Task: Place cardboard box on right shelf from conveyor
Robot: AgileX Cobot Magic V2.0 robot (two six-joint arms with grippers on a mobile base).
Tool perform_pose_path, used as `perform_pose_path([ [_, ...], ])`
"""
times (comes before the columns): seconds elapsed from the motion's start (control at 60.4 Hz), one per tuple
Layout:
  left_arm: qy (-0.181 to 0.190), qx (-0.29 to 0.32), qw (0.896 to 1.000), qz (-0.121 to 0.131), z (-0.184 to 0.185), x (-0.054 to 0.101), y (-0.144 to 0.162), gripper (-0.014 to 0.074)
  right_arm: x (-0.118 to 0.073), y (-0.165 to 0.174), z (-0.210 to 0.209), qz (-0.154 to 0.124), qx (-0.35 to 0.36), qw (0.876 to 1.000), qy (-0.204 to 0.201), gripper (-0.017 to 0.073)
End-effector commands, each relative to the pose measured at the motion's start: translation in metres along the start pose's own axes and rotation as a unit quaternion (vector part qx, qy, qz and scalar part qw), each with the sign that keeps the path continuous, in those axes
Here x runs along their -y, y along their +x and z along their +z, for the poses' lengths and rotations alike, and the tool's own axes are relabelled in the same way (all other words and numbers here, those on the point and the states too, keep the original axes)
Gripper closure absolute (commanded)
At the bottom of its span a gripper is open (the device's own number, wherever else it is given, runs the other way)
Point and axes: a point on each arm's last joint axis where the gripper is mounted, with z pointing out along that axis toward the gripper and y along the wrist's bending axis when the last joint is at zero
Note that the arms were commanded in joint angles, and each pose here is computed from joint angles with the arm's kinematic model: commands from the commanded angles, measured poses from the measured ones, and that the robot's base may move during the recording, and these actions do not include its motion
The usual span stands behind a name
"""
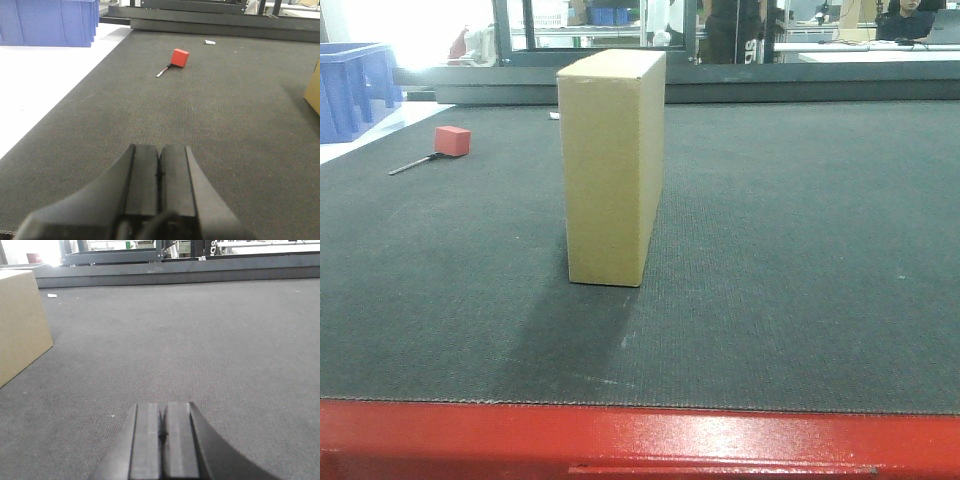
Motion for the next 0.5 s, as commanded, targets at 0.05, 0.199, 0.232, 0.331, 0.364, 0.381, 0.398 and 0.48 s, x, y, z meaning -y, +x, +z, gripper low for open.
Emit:
perform_pose_path([
  [0.05,-0.002,0.046,0.999,-0.003,-0.0010,-0.0004,-0.0057,0.0710,-0.0001,-0.0105,-0.0022,-0.001,0.054,0.999,0.000,0.0536],
  [0.199,-0.002,0.046,0.999,-0.003,-0.0010,-0.0004,-0.0057,0.0710,-0.0001,-0.0105,-0.0022,-0.001,0.054,0.999,0.000,0.0536],
  [0.232,-0.002,0.046,0.999,-0.003,-0.0010,-0.0004,-0.0057,0.0710,-0.0001,-0.0105,-0.0022,-0.001,0.054,0.999,0.000,0.0536],
  [0.331,-0.002,0.046,0.999,-0.003,-0.0010,-0.0004,-0.0057,0.0710,-0.0001,-0.0105,-0.0022,-0.001,0.054,0.999,0.000,0.0536],
  [0.364,-0.002,0.046,0.999,-0.003,-0.0010,-0.0004,-0.0057,0.0710,-0.0001,-0.0105,-0.0022,-0.001,0.054,0.999,0.000,0.0536],
  [0.381,-0.002,0.046,0.999,-0.003,-0.0010,-0.0004,-0.0057,0.0709,-0.0001,-0.0105,-0.0022,-0.001,0.054,0.999,0.000,0.0536],
  [0.398,-0.002,0.046,0.999,-0.003,-0.0010,-0.0004,-0.0057,0.0709,-0.0001,-0.0105,-0.0022,-0.001,0.054,0.999,0.000,0.0536],
  [0.48,-0.002,0.046,0.999,-0.003,-0.0010,-0.0004,-0.0057,0.0710,-0.0001,-0.0112,-0.0023,-0.001,0.058,0.998,0.000,0.0536],
])
